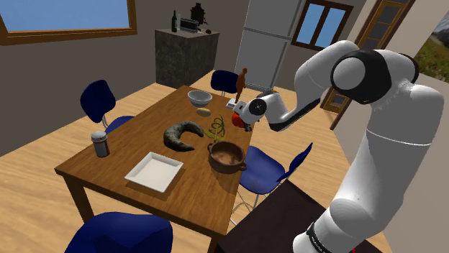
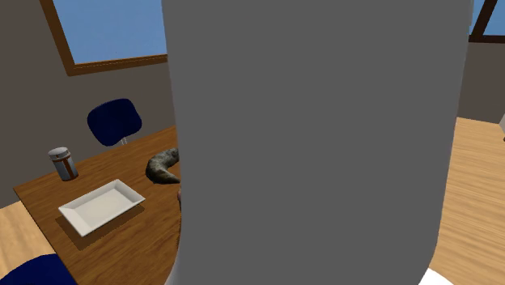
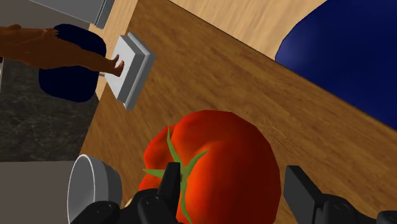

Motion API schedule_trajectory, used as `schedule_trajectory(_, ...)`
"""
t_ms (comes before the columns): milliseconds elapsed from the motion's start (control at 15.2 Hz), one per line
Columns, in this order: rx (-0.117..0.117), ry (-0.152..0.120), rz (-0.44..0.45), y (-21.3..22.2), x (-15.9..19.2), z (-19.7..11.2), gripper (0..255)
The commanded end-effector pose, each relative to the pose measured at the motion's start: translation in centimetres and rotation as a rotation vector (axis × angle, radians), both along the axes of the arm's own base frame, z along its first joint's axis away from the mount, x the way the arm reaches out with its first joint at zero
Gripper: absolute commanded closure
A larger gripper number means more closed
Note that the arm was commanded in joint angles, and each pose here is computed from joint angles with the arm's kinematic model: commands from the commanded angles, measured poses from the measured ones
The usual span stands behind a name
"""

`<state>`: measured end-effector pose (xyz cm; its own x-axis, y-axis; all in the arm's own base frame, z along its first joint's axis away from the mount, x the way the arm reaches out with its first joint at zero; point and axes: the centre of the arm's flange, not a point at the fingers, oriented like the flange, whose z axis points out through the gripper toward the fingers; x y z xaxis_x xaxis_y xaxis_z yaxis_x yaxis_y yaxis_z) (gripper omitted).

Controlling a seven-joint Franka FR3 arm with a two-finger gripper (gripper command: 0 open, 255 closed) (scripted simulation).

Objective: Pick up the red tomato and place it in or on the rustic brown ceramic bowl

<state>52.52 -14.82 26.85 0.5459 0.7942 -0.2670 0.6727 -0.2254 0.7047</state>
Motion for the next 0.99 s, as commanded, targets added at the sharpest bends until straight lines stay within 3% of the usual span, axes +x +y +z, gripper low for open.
schedule_trajectory(0, 0.0, 0.0, 0.0, 0.1, 0.0, 1.0, 255)
schedule_trajectory(462, 0.0, 0.0, 0.0, 0.1, 0.0, 4.6, 255)
schedule_trajectory(924, 0.0, 0.0, 0.0, 8.1, -4.5, 5.1, 255)
